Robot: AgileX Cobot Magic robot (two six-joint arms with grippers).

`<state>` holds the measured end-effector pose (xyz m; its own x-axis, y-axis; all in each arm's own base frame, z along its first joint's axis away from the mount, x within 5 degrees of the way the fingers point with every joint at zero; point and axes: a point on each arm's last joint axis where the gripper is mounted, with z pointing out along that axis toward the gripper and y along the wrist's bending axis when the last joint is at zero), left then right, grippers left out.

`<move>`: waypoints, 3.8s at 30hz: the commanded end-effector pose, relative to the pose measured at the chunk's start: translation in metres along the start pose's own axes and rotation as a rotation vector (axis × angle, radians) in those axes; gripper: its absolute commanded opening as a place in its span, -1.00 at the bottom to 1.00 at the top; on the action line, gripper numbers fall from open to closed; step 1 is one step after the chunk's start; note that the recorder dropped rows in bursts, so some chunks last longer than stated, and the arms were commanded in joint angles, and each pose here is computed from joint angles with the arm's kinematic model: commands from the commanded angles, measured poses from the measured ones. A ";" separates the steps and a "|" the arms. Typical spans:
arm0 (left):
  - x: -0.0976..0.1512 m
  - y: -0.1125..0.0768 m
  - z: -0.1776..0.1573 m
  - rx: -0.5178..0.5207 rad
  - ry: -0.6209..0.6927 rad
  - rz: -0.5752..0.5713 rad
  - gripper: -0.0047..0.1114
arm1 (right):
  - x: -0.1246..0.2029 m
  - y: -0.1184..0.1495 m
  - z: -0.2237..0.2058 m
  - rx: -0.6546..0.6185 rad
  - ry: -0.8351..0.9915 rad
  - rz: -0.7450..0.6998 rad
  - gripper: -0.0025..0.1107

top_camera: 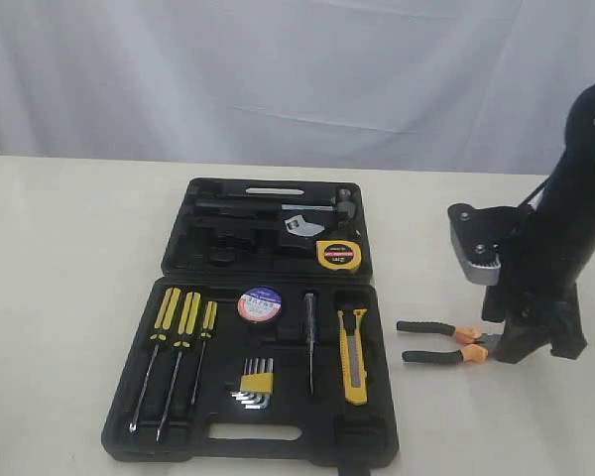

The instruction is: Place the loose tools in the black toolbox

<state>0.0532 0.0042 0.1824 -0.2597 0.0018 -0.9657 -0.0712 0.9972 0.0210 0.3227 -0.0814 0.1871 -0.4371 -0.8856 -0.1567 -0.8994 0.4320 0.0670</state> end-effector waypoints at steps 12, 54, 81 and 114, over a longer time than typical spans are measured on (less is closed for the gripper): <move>0.000 -0.001 0.000 0.008 -0.007 -0.012 -0.92 | 0.022 -0.029 0.046 0.047 0.016 -0.019 0.24; 0.000 -0.001 0.000 0.008 -0.007 -0.012 -0.92 | -0.159 -0.048 -0.090 0.481 -0.115 -0.135 -0.89; 0.000 -0.001 0.000 0.008 -0.007 -0.012 -0.92 | -0.252 -0.065 0.010 0.532 -0.451 -0.073 -0.89; 0.000 -0.001 0.000 0.008 -0.007 -0.012 -0.92 | -0.238 -0.075 0.087 0.421 -0.250 -0.113 -0.90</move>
<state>0.0532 0.0042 0.1824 -0.2597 0.0018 -0.9657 -0.0712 0.9972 0.0210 0.4995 0.1111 0.1391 -0.2670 -0.8662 -0.4224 -0.8082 0.4400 -0.3914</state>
